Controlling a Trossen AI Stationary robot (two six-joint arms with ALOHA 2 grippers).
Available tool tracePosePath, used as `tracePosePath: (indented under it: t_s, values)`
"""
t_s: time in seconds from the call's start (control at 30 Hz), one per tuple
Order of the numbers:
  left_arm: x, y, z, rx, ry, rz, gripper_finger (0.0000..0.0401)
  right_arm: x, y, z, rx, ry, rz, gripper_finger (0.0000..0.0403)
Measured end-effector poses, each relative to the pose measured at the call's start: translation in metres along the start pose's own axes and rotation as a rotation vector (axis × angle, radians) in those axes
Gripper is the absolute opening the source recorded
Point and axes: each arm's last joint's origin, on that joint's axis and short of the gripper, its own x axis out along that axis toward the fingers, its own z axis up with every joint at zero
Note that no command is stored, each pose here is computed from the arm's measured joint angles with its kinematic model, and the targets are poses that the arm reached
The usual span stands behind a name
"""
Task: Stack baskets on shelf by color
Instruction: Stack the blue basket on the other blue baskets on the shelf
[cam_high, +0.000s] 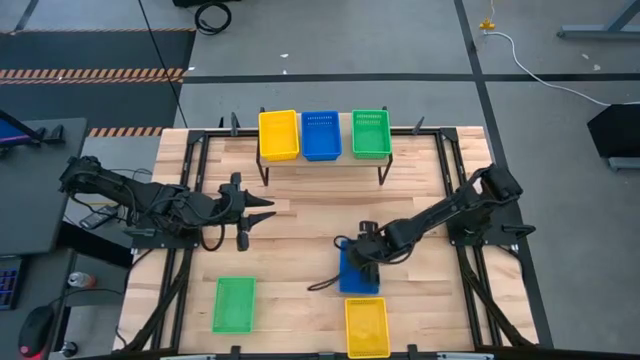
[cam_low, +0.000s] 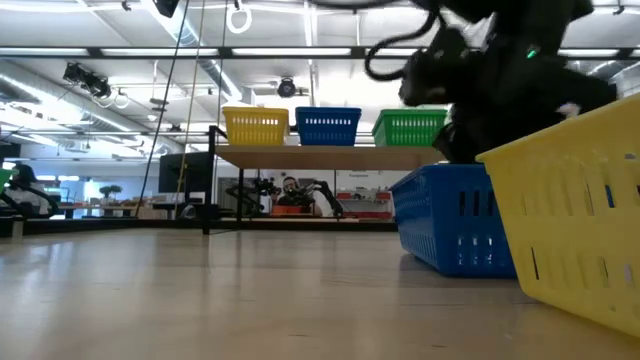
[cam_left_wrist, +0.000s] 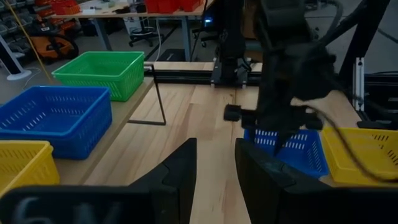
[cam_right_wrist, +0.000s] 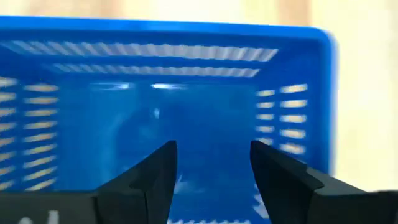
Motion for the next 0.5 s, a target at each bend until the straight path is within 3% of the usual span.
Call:
tracePosePath:
  t_s: [0.23,0.5]
  values:
    - [0.000,0.000,0.000,-0.003,0.002,0.000,0.0117,0.005,-0.022,0.003,-0.009,0.018,-0.144,0.0209]
    - [0.000,0.000,0.000,-0.002,0.004,0.001,0.0117,0.006,-0.055,0.007,0.010,0.017,-0.389,0.0208]
